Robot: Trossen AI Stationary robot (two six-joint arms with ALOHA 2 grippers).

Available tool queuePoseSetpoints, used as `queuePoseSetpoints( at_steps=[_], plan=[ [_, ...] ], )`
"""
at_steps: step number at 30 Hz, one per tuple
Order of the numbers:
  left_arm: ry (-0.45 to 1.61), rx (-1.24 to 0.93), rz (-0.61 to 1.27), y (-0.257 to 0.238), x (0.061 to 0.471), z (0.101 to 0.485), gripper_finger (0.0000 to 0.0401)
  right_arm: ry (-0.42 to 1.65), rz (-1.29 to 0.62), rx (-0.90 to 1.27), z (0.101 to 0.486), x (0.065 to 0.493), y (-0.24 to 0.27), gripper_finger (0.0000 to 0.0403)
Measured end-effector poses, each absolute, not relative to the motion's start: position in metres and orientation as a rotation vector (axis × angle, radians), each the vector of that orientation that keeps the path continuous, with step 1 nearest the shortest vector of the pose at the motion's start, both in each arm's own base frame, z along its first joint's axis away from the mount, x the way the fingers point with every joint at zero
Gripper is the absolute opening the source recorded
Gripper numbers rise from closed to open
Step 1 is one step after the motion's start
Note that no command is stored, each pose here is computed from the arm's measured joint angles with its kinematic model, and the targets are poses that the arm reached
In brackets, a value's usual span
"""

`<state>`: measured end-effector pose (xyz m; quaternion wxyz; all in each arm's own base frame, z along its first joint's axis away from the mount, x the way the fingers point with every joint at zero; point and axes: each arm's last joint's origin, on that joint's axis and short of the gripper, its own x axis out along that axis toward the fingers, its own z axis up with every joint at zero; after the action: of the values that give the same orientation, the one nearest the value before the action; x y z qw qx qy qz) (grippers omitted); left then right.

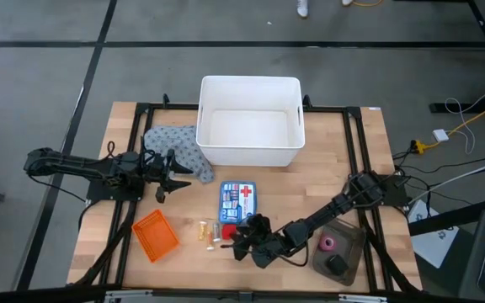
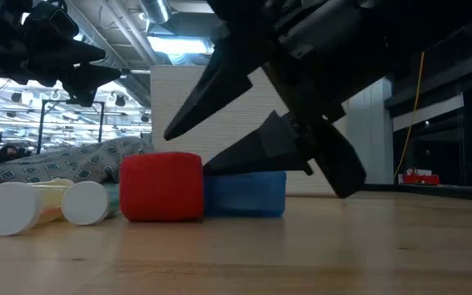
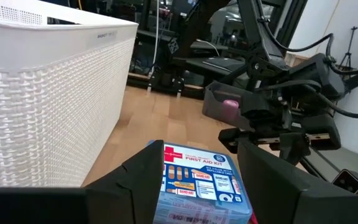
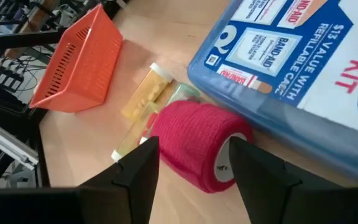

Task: Pick & place medical supplies in basket/bin
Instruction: Put the red bandage into the black bin

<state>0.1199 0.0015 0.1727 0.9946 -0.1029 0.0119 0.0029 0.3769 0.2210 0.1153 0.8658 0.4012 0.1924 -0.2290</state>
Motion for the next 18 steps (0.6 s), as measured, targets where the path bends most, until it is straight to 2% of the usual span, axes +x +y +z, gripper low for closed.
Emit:
queuePoseSetpoints(
  at_steps=[18],
  plan=[
    [0.026,-0.207,0.006,0.0014,0.1199,0.1725,0.0201,0.460,-0.434,0.872,0.1074,0.3825,0.2180,0.0194]
  ],
)
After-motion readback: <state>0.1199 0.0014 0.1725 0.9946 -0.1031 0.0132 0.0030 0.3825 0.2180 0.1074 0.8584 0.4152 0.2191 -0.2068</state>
